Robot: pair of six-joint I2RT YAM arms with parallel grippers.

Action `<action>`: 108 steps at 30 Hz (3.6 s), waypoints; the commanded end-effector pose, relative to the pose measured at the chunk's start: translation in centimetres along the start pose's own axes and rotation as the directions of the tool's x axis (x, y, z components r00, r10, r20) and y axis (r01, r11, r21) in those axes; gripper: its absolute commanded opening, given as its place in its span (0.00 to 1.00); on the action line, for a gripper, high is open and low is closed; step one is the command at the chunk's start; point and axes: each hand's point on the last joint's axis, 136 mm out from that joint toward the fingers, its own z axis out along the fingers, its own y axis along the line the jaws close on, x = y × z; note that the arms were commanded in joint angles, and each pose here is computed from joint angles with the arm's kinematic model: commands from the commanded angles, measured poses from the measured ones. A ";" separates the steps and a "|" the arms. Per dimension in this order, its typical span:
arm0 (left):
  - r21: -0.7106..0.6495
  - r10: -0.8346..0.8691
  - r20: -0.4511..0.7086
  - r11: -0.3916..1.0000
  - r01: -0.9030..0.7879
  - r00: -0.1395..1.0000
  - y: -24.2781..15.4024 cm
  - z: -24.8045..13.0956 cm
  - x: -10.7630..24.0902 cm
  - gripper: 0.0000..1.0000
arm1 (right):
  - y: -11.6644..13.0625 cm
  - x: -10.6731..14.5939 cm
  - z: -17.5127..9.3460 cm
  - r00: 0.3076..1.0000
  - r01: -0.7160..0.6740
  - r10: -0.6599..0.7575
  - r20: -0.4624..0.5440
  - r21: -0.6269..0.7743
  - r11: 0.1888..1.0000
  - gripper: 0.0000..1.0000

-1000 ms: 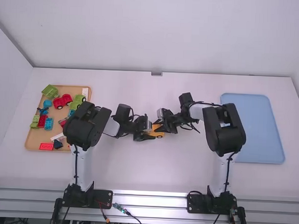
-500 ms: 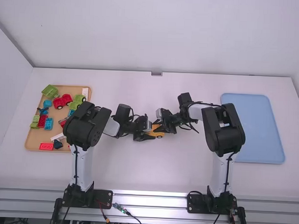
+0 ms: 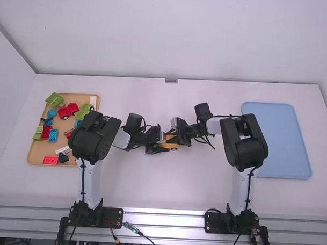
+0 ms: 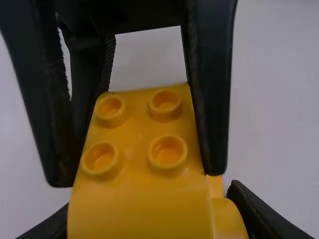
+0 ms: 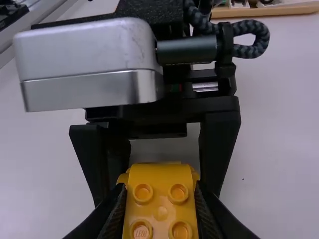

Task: Assemble lego blocks to make yellow taxi

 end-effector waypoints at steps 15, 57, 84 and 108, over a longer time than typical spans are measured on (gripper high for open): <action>-0.059 -0.015 -0.047 0.998 0.012 0.999 1.3 0.2 0.9 0.39 | 3.4 2.9 -0.7 0.994 -0.021 0.010 -0.111 -0.100 0.995 0.10; 0.025 -0.014 -0.020 1.000 0.015 1.000 -1.0 0.2 1.0 0.08 | 0.2 2.6 -0.2 0.998 0.027 -0.025 -0.060 0.021 0.999 0.08; 0.012 -0.054 -0.078 0.998 0.055 0.995 -1.1 0.1 2.2 0.12 | -0.8 -1.2 -1.2 0.994 0.107 -0.107 0.011 0.000 0.994 0.07; -0.011 -0.017 -0.058 1.000 0.017 0.998 -0.2 0.2 1.6 0.12 | -0.1 -0.4 -0.9 0.998 0.041 -0.042 0.039 0.023 0.999 0.04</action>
